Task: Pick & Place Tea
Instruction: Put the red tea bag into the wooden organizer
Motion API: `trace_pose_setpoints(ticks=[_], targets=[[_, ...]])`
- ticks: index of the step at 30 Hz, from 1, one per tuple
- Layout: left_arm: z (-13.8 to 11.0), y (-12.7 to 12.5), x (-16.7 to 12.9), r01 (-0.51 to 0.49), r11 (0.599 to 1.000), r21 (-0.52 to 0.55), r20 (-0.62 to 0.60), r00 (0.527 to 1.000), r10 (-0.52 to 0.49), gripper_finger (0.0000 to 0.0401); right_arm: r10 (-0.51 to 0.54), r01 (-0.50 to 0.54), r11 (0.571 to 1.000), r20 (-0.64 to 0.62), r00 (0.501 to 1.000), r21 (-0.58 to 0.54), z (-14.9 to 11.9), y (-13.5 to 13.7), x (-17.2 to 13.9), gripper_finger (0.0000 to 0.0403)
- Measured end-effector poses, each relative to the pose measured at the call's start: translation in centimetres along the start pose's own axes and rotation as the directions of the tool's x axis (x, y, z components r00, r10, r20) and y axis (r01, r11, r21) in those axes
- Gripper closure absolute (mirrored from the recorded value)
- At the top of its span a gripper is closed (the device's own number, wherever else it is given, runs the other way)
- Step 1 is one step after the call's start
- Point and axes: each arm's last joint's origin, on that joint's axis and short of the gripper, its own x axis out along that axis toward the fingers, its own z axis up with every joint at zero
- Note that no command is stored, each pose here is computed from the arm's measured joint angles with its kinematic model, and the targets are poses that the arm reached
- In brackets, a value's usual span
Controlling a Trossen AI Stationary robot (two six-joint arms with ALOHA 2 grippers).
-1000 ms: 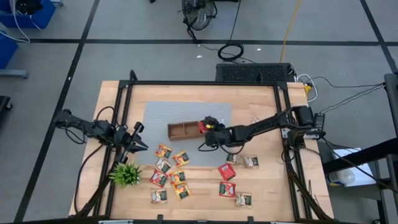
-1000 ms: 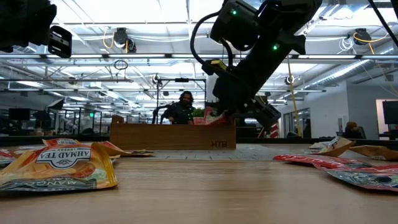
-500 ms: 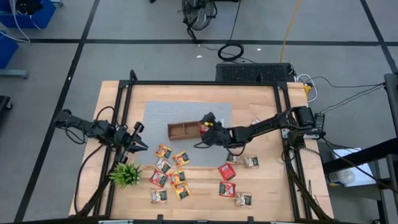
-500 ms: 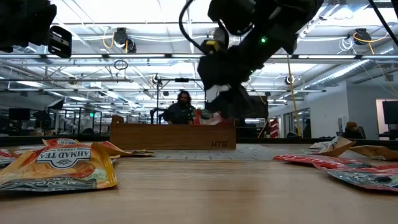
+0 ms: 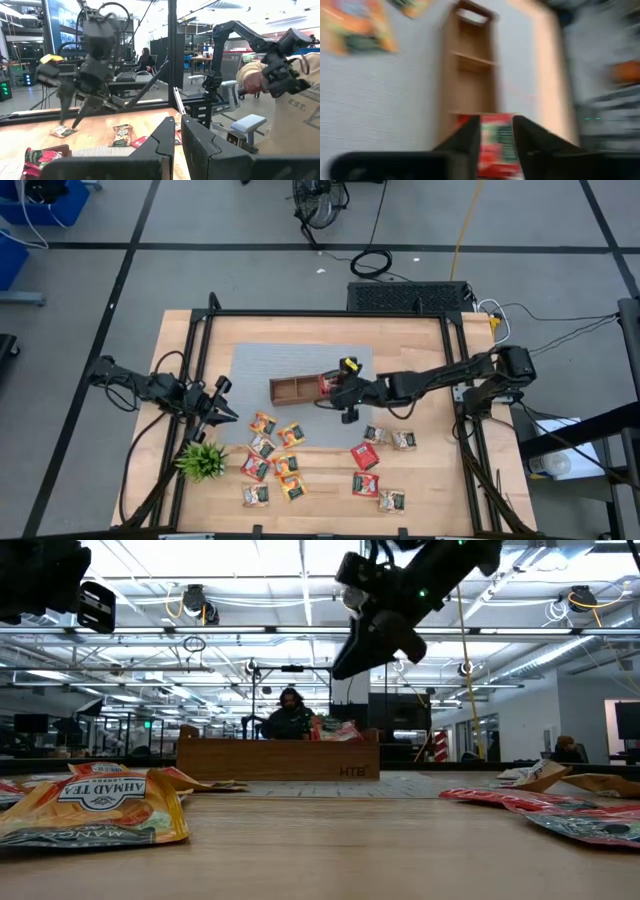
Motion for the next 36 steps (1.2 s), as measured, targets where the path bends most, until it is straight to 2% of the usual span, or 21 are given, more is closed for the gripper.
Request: trace_pose_setpoints(ticks=[2,7,14,19,22,26,32,36], targets=[[0.0,0.0,0.0,0.000,1.000,0.000,0.001,1.000,0.000,0.0366,0.069,-0.068,0.998,-0.046,0.997,0.016,-0.7,-0.1,0.3,0.0387],[0.0,0.0,0.0,0.000,1.000,0.000,0.001,1.000,0.000,0.0366,0.140,-0.138,0.990,-0.129,0.982,0.028,-2.2,0.6,2.5,0.0401],[0.0,0.0,0.0,0.000,1.000,0.000,0.002,1.000,0.000,0.0366,0.132,-0.131,0.991,-0.159,0.978,0.015,-2.8,0.9,3.8,0.0402],[0.0,0.0,0.0,-0.001,1.000,0.000,0.001,1.000,0.001,0.0366,0.020,-0.025,0.999,-0.111,0.994,-0.039,-1.9,0.3,3.2,0.0403],[0.0,0.0,0.0,0.000,1.000,0.000,0.001,1.000,0.000,0.0366,-0.002,-0.001,0.999,-0.076,0.997,-0.037,-1.6,-0.2,3.3,0.0403],[0.0,0.0,0.0,-0.001,1.000,0.000,0.001,1.000,0.001,0.0366,-0.025,0.022,0.999,-0.097,0.995,-0.031,-2.2,-1.4,4.2,0.0403],[0.0,0.0,0.0,0.000,1.000,0.000,0.001,1.000,0.000,0.0366,0.008,-0.004,0.999,-0.124,0.992,0.032,-3.3,-2.7,4.9,0.0403],[0.0,0.0,0.0,0.000,1.000,0.000,0.001,1.000,0.000,0.0366,0.020,-0.016,0.999,-0.150,0.988,0.028,-3.6,-2.5,4.9,0.0403]])
